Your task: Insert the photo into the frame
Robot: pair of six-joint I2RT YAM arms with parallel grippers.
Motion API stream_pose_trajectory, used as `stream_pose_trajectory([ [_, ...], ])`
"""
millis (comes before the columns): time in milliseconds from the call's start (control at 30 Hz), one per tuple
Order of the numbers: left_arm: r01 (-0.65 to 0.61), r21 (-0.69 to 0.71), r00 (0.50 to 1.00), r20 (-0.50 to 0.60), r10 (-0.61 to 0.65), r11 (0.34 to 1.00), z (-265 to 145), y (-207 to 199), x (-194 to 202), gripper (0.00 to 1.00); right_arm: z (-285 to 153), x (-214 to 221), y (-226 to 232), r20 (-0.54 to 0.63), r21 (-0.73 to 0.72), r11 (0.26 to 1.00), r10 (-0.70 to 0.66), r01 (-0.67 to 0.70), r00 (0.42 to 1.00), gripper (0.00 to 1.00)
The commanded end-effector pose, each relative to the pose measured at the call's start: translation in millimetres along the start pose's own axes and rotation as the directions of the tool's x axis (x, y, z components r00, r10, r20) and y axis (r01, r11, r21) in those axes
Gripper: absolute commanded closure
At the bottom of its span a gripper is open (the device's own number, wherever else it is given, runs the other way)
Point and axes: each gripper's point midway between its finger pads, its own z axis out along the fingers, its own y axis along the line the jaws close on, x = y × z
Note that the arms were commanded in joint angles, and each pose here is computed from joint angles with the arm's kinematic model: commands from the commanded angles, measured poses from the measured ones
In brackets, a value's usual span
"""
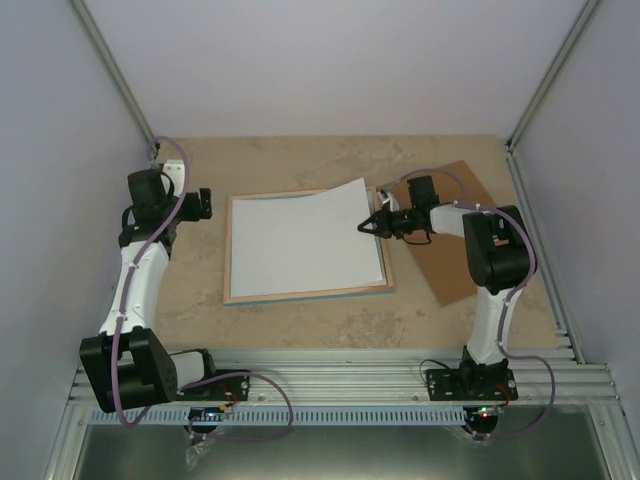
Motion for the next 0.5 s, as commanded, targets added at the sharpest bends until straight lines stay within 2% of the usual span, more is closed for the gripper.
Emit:
stream_pose_trajectory([
  [0,-0.023,-0.009,1.000,0.003,0.023,1.000,3.0,-1.0,2.4,0.01,7.6,-2.5,-3.9,-0.018,0.018,1.000,-0.018,0.018,1.000,0.97],
  [267,-0.035,-0.033,0.999,0.000,0.035,0.999,3.6,3.4,1.9,0.01,-5.7,-4.5,10.6,-0.032,0.055,0.996,-0.066,0.067,0.997,0.59],
  [300,-0.039,-0.035,0.999,-0.002,0.039,0.999,4.0,3.3,2.3,0.01,-9.0,-6.4,13.8,-0.029,0.066,0.994,-0.090,0.092,0.995,0.53],
  [367,-0.045,-0.042,0.999,-0.007,0.044,0.998,4.5,4.9,3.0,0.01,-17.7,-10.4,18.1,-0.021,0.102,0.986,-0.133,0.134,0.991,0.32],
  [467,-0.056,-0.058,0.998,-0.023,0.055,0.997,6.4,7.8,5.6,0.01,-31.3,-16.0,18.2,-0.026,0.154,0.969,-0.190,0.192,0.981,0.20],
])
